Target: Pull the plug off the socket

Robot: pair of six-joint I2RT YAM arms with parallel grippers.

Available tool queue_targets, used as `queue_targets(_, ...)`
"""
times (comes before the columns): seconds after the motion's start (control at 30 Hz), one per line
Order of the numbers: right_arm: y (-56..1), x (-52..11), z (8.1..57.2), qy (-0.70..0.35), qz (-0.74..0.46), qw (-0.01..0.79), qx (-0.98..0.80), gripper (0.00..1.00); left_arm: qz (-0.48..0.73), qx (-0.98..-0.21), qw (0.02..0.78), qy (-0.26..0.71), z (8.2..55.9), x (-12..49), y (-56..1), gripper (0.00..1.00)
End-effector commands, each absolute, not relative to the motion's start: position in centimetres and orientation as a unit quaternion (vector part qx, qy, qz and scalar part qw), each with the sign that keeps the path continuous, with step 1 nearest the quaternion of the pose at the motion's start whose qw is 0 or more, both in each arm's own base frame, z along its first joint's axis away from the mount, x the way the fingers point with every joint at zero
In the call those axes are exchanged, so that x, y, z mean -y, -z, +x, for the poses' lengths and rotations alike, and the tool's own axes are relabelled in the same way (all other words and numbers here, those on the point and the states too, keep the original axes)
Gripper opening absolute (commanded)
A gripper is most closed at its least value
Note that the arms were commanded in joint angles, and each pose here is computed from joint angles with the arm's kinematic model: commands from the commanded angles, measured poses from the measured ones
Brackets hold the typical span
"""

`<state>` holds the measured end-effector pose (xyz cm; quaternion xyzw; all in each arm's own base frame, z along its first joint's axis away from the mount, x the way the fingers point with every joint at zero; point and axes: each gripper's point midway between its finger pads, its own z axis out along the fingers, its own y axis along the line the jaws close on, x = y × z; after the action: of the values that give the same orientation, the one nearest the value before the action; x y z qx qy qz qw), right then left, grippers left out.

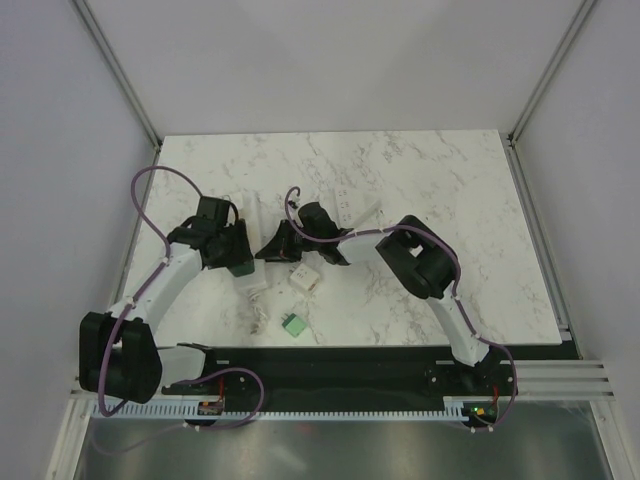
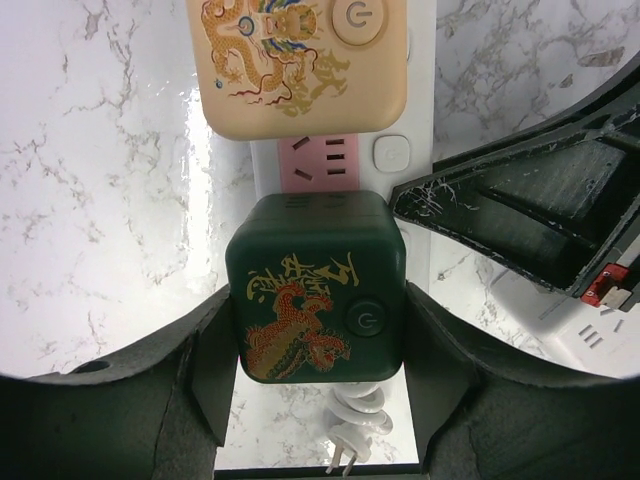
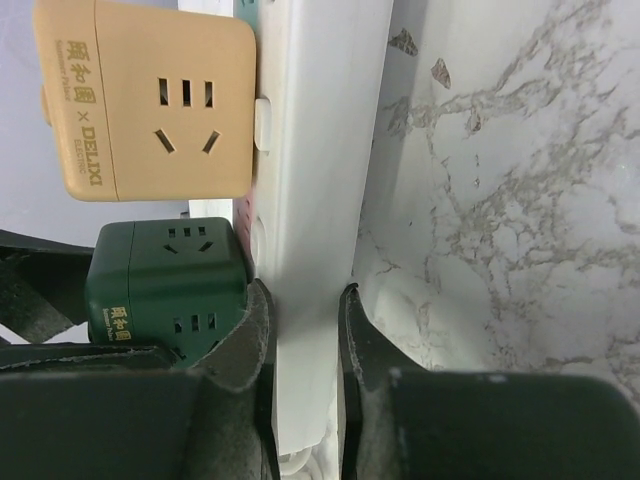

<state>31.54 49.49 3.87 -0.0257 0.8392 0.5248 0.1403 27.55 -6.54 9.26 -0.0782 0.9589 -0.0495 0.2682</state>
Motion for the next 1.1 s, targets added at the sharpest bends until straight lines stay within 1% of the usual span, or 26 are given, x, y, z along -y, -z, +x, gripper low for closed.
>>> queue_targets(0.0,-1.5,-48.2,32.4,-0.462,-0.018,0.186,-0.867,0.0,-0.069,-0.915,0.354,0.183,30.8,10.9,-16.7,0.02)
queue_targets(0.07,-1.2,-48.0,32.7,-0.451,-0.015,0.191,-0.872,0.0,-0.071,-0.912,0.367,0.169,31.0,10.3,-17.2,0.02)
queue_targets(0.2,-0.2,-47.5,32.6,-0.427,-0.012,0.188,-0.885,0.0,-0.108,-0.925,0.36,0.056,30.9,6.5,-16.2,0.02)
queue_targets(0.23,-0.2,-47.5,32.8,-0.423,-0.012,0.189,-0.886,0.0,-0.103,-0.929,0.351,0.051,30.6,6.4,-15.9,0.02)
queue_targets(0.27,0.0,-47.4,32.9,-0.415,-0.011,0.195,-0.888,0.0,-0.098,-0.93,0.351,0.057,30.4,6.6,-15.9,0.02)
queue_targets(0.3,0.1,-47.2,32.9,-0.409,-0.012,0.195,-0.891,0.0,-0.087,-0.931,0.342,0.092,30.0,7.8,-15.8,0.02)
queue_targets(0.37,0.2,-47.2,32.9,-0.408,-0.012,0.196,-0.891,0.0,-0.08,-0.922,0.349,0.145,30.1,9.4,-16.5,0.02)
queue_targets(0.47,0.0,-47.4,32.8,-0.415,-0.011,0.194,-0.889,0.0,-0.089,-0.92,0.357,0.132,29.9,8.8,-16.9,0.02)
queue_targets(0.53,-0.2,-47.5,32.8,-0.421,-0.013,0.193,-0.886,0.0,-0.108,-0.921,0.369,0.07,30.2,6.5,-17.1,0.02)
queue_targets(0.57,-0.3,-47.5,32.7,-0.422,-0.013,0.193,-0.886,0.0,-0.111,-0.925,0.362,0.042,29.8,5.5,-16.9,0.02)
queue_targets(0.6,-0.5,-47.6,32.7,-0.426,-0.015,0.194,-0.884,0.0,-0.127,-0.92,0.37,-0.003,29.8,3.7,-17.2,0.02)
queue_targets(0.67,-0.6,-47.7,32.6,-0.428,-0.019,0.194,-0.882,0.0,-0.14,-0.918,0.367,-0.047,29.5,2.1,-17.1,0.02)
queue_targets(0.7,-0.7,-47.7,32.7,-0.43,-0.019,0.194,-0.881,0.0,-0.155,-0.914,0.363,-0.094,29.0,0.4,-17.0,0.02)
queue_targets(0.77,-0.9,-47.9,32.5,-0.434,-0.024,0.192,-0.88,0.0,-0.164,-0.911,0.348,-0.151,28.7,-1.4,-16.5,0.02)
queue_targets(0.8,-1.0,-47.9,32.6,-0.435,-0.023,0.192,-0.879,0.0,-0.172,-0.902,0.34,-0.202,28.1,-3.1,-16.6,0.02)
queue_targets(0.87,-0.8,-47.9,32.4,-0.437,-0.025,0.191,-0.879,0.0,-0.184,-0.89,0.321,-0.267,27.9,-4.9,-16.1,0.02)
queue_targets(1.0,-1.3,-48.0,32.3,-0.445,-0.023,0.192,-0.874,0.0,-0.206,-0.887,0.273,-0.309,27.3,-6.5,-13.6,0.02)
queue_targets(1.07,-1.2,-47.8,32.1,-0.445,-0.024,0.189,-0.875,0.0,-0.229,-0.888,0.255,-0.306,27.1,-6.9,-12.4,0.02)
